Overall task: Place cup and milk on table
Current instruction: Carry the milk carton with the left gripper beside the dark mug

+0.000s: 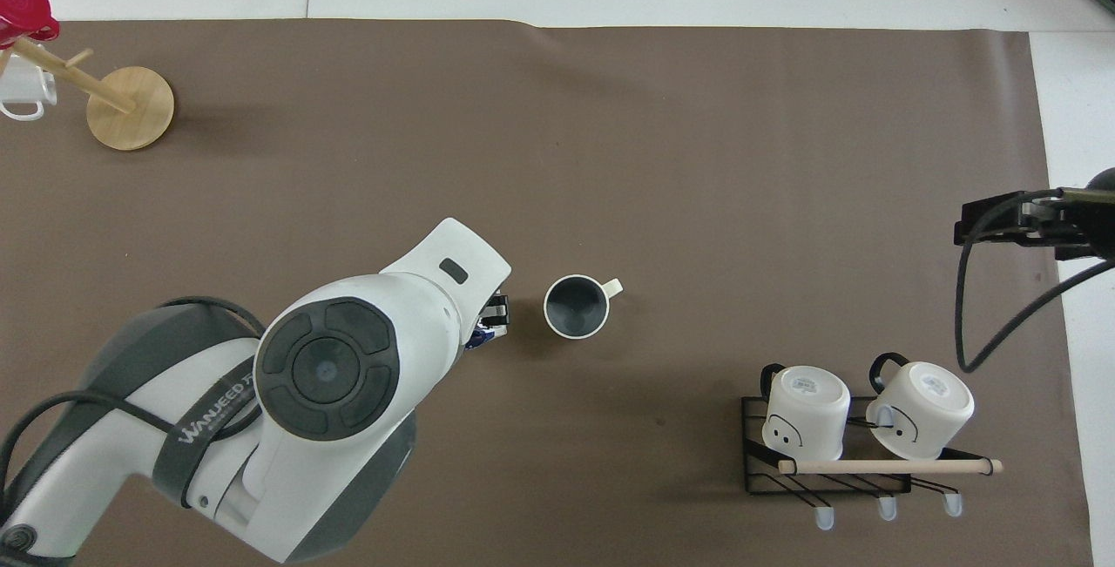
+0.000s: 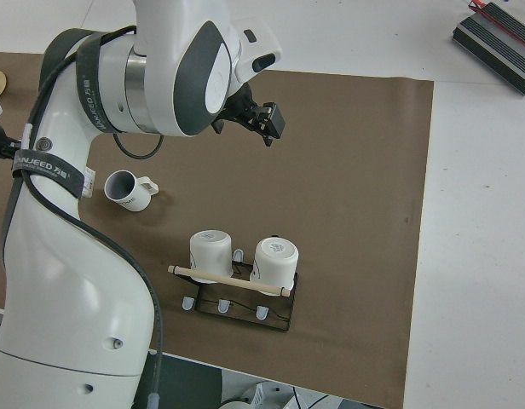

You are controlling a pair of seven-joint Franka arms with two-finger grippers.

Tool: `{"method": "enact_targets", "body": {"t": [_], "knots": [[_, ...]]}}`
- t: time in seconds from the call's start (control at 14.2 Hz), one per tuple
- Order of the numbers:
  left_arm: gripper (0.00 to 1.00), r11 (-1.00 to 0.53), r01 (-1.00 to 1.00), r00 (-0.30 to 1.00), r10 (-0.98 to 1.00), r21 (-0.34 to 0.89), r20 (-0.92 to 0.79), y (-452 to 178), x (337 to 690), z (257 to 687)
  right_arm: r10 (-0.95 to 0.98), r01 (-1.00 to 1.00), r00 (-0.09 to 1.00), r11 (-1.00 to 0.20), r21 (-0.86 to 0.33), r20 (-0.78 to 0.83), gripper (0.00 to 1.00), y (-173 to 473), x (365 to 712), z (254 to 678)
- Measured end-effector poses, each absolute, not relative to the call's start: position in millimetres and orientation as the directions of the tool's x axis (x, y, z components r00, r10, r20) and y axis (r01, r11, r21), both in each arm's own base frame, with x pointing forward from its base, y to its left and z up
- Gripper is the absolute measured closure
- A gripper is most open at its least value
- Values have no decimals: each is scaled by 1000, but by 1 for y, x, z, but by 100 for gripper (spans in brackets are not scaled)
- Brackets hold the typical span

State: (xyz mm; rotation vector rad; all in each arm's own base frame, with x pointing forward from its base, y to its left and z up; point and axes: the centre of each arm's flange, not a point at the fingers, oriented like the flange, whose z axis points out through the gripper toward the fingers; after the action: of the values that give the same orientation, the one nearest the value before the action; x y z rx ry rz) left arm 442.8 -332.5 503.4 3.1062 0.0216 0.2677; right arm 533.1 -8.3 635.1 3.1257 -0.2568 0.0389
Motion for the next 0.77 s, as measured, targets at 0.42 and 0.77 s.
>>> {"method": "enact_targets", "body": {"t": [0.42,0.77], "knots": [[57,-999,34,981,30,-15,189,-364,431,478,-139,-139,990,-990,7,1,0,-9,516,676],[56,-999,29,981,26,-13,194,-357,435,463,-119,-118,993,-993,8,-11,0,-9,517,669]]}}
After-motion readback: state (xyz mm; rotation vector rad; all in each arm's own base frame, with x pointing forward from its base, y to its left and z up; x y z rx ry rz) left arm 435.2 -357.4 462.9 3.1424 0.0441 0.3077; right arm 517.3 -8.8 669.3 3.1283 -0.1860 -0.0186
